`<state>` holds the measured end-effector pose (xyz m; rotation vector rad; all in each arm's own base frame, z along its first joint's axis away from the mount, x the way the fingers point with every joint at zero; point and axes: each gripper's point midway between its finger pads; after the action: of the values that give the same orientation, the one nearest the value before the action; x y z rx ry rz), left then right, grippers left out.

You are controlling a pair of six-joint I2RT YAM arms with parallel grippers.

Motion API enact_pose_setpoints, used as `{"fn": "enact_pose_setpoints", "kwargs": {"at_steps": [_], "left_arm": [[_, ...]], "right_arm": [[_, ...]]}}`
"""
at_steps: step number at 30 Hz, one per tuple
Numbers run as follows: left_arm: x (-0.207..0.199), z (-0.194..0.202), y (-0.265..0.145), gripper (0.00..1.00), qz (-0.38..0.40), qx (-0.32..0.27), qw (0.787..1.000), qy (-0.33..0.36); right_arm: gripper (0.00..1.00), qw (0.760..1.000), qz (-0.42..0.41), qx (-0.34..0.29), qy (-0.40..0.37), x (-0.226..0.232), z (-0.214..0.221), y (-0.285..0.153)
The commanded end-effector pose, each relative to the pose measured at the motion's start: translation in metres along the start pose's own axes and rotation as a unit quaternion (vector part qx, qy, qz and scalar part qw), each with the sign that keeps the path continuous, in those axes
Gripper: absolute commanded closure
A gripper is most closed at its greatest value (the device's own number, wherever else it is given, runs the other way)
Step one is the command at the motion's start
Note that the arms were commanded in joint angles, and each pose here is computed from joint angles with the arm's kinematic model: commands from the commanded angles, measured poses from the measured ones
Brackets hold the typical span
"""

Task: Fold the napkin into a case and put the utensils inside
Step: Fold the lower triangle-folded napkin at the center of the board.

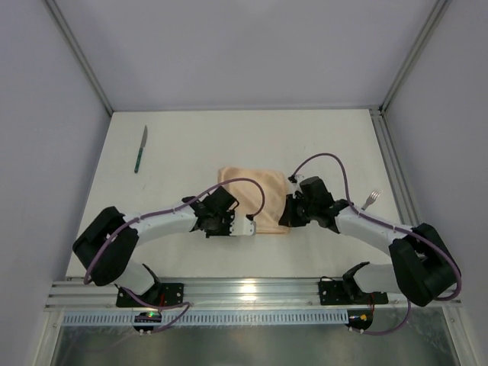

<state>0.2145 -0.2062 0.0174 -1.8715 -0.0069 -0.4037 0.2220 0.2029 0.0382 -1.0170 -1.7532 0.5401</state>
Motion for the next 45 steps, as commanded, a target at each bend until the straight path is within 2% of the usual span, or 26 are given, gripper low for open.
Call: {"fn": "enact_pose_setpoints", "kwargs": {"at_steps": [1,3,4,6,7,9,11,12,14,17,19,20,21,22,29,30,32,34,35,39,45], "left_arm": [[-0.009,-0.013,-0.015,1.0,0.061,-0.042,0.996,-0.046],[-0.007,-0.018,-0.021,1.0,0.076,-0.061,0.993,-0.061],[0.004,-0.018,-0.027,1.0,0.071,-0.069,0.993,-0.07],[0.008,-0.021,-0.037,1.0,0.082,-0.079,0.99,-0.077],[0.01,-0.019,-0.04,1.0,0.085,-0.081,0.99,-0.079],[0.01,-0.022,-0.046,1.0,0.096,-0.087,0.988,-0.078],[0.009,-0.023,-0.046,1.0,0.108,-0.087,0.987,-0.077],[0.006,-0.023,-0.046,1.0,0.117,-0.086,0.986,-0.08],[0.008,-0.026,-0.046,1.0,0.125,-0.093,0.984,-0.085],[0.01,-0.026,-0.044,1.0,0.126,-0.096,0.983,-0.089],[0.009,-0.026,-0.043,1.0,0.128,-0.097,0.983,-0.089],[0.01,-0.026,-0.043,1.0,0.128,-0.098,0.983,-0.091],[0.01,-0.025,-0.043,1.0,0.129,-0.099,0.982,-0.092],[0.01,-0.024,-0.043,1.0,0.13,-0.1,0.982,-0.095],[0.015,-0.027,-0.051,1.0,0.134,-0.113,0.979,-0.105],[0.013,-0.027,-0.051,1.0,0.137,-0.113,0.978,-0.108],[0.012,-0.027,-0.051,1.0,0.141,-0.115,0.977,-0.11],[0.012,-0.027,-0.051,1.0,0.143,-0.117,0.976,-0.112],[0.012,-0.027,-0.051,1.0,0.143,-0.117,0.976,-0.113],[0.01,-0.027,-0.052,1.0,0.146,-0.115,0.976,-0.114],[0.01,-0.028,-0.053,1.0,0.151,-0.119,0.975,-0.116]], "right_arm": [[0.86,0.991,-0.052,-0.095,-0.085,0.039,-0.051,-0.034],[0.77,0.982,-0.053,-0.126,-0.13,0.044,-0.063,-0.047],[0.69,0.975,-0.066,-0.15,-0.153,0.052,-0.068,-0.06],[0.63,0.96,-0.077,-0.176,-0.203,0.058,-0.073,-0.071],[0.56,0.953,-0.085,-0.188,-0.223,0.061,-0.074,-0.077],[0.52,0.928,-0.09,-0.215,-0.289,0.064,-0.072,-0.089],[0.48,0.909,-0.094,-0.218,-0.344,0.066,-0.062,-0.094],[0.46,0.887,-0.084,-0.216,-0.399,0.063,-0.059,-0.094],[0.39,0.861,-0.069,-0.19,-0.466,0.06,-0.037,-0.083],[0.38,0.827,-0.051,-0.16,-0.537,0.057,-0.008,-0.065],[0.38,0.816,-0.043,-0.15,-0.557,0.052,0.004,-0.051],[0.37,0.812,-0.003,-0.157,-0.562,0.044,-0.001,-0.049],[0.37,0.801,0.002,-0.151,-0.579,0.046,0.006,-0.041],[0.37,0.795,0.007,-0.18,-0.58,0.053,-0.001,-0.038],[0.37,0.762,-0.002,-0.235,-0.603,0.096,-0.001,-0.017],[0.36,0.758,-0.017,-0.259,-0.598,0.115,0.001,-0.019],[0.35,0.749,-0.02,-0.254,-0.611,0.124,0.015,-0.007],[0.35,0.745,-0.01,-0.29,-0.6,0.141,0.017,-0.006],[0.34,0.745,0.0,-0.28,-0.605,0.136,0.025,0.007],[0.29,0.75,0.014,-0.329,-0.573,0.149,0.016,0.017],[0.26,0.748,0.032,-0.321,-0.58,0.148,0.017,0.033]]}}
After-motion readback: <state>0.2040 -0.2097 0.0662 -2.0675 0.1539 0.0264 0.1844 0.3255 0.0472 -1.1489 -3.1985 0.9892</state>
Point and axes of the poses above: each gripper's point midway between its finger pads, its own y axis out along the fingers, its own x axis along the line the jaws close on, z = x × y, and after that the axes turned 8 degrees about y, right-handed
